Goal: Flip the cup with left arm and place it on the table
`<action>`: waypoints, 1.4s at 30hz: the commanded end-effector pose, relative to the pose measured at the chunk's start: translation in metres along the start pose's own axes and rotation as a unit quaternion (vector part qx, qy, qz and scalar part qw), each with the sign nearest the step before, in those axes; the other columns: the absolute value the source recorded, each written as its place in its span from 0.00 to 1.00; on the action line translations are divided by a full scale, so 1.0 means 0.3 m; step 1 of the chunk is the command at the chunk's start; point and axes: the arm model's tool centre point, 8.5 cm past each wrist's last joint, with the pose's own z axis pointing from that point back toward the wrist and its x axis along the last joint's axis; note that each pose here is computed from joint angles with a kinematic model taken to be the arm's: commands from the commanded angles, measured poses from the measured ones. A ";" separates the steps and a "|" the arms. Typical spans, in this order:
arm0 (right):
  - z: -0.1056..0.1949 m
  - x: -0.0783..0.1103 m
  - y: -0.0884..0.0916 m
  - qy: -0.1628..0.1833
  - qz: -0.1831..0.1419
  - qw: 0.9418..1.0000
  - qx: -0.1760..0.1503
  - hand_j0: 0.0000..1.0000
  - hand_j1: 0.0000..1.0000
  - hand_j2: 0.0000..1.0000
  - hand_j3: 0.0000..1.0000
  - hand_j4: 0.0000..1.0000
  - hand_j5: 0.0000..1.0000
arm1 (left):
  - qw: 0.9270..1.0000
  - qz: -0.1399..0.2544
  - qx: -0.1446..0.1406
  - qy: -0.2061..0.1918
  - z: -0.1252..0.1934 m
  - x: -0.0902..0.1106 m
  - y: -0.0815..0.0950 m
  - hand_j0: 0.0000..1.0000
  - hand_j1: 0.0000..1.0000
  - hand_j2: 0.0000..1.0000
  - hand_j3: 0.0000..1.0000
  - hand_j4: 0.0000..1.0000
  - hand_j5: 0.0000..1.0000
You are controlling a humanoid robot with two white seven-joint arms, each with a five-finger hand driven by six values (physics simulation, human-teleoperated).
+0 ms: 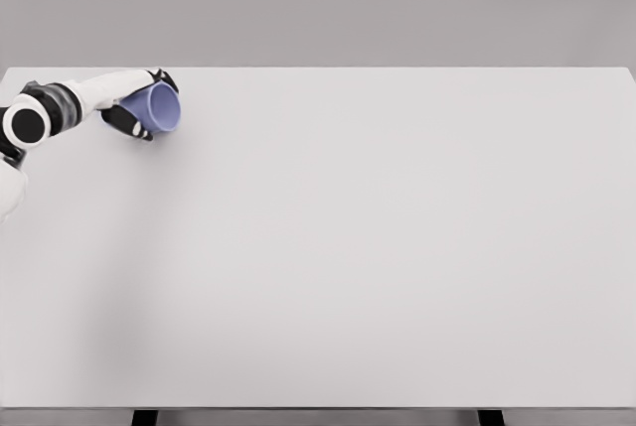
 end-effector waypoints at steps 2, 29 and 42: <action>0.000 0.000 0.000 0.000 0.000 1.000 0.000 1.00 1.00 1.00 1.00 1.00 1.00 | 0.998 0.042 0.015 -0.041 0.014 0.027 0.027 0.38 0.38 0.38 0.38 0.38 0.38; 0.000 0.000 0.000 0.000 0.000 1.000 0.000 1.00 1.00 1.00 1.00 1.00 1.00 | 0.902 0.357 0.117 -0.214 0.068 -0.052 -0.146 0.38 0.38 0.38 0.38 0.38 0.38; 0.000 0.000 0.000 0.000 0.000 1.000 0.000 1.00 1.00 1.00 1.00 1.00 1.00 | 0.834 0.492 0.117 -0.221 0.024 -0.093 -0.319 0.38 0.38 0.38 0.38 0.38 0.38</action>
